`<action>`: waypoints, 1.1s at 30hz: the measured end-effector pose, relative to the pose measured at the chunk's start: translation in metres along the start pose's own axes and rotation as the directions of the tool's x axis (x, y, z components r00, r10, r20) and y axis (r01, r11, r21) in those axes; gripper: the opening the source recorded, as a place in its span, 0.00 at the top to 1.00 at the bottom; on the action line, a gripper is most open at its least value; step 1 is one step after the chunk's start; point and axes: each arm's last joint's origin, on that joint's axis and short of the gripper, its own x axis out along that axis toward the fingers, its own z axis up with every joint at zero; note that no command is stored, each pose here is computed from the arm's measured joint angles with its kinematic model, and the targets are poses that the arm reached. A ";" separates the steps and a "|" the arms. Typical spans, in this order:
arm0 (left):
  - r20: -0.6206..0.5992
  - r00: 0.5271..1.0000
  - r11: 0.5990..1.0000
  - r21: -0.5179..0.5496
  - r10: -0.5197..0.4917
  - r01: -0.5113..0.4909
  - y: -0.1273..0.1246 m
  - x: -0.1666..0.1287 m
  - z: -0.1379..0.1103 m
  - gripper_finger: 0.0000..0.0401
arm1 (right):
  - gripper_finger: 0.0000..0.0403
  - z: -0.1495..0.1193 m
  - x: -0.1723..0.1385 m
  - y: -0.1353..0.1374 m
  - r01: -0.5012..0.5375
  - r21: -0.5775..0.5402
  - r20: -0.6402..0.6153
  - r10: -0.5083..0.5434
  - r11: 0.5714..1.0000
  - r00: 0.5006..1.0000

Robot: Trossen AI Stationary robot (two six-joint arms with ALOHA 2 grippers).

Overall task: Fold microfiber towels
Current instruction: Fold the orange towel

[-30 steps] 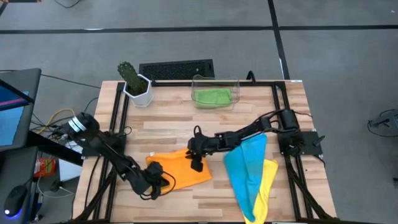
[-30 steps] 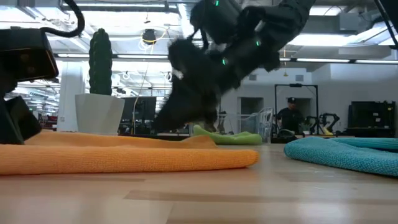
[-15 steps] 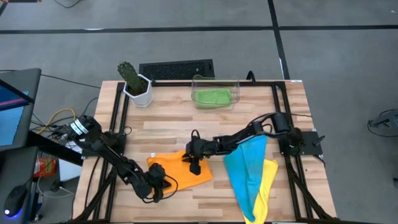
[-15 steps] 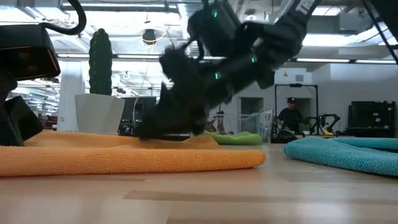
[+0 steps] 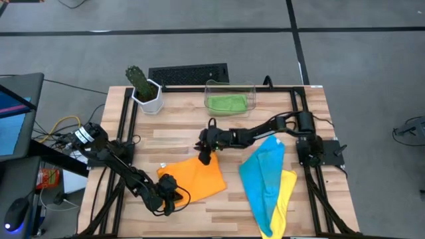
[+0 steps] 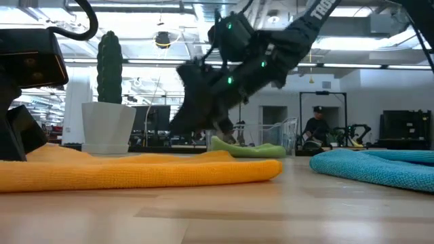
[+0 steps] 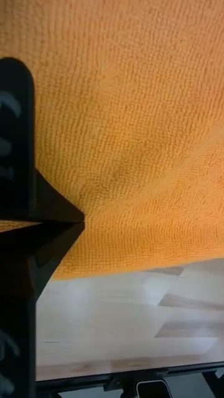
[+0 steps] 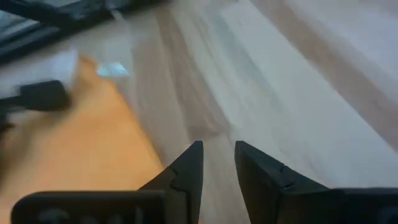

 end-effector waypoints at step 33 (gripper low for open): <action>0.059 0.992 0.993 0.034 -0.112 0.110 -0.012 -0.050 0.042 1.00 | 0.71 -0.129 -0.040 0.118 -0.044 0.007 -0.131 0.045 0.999 0.990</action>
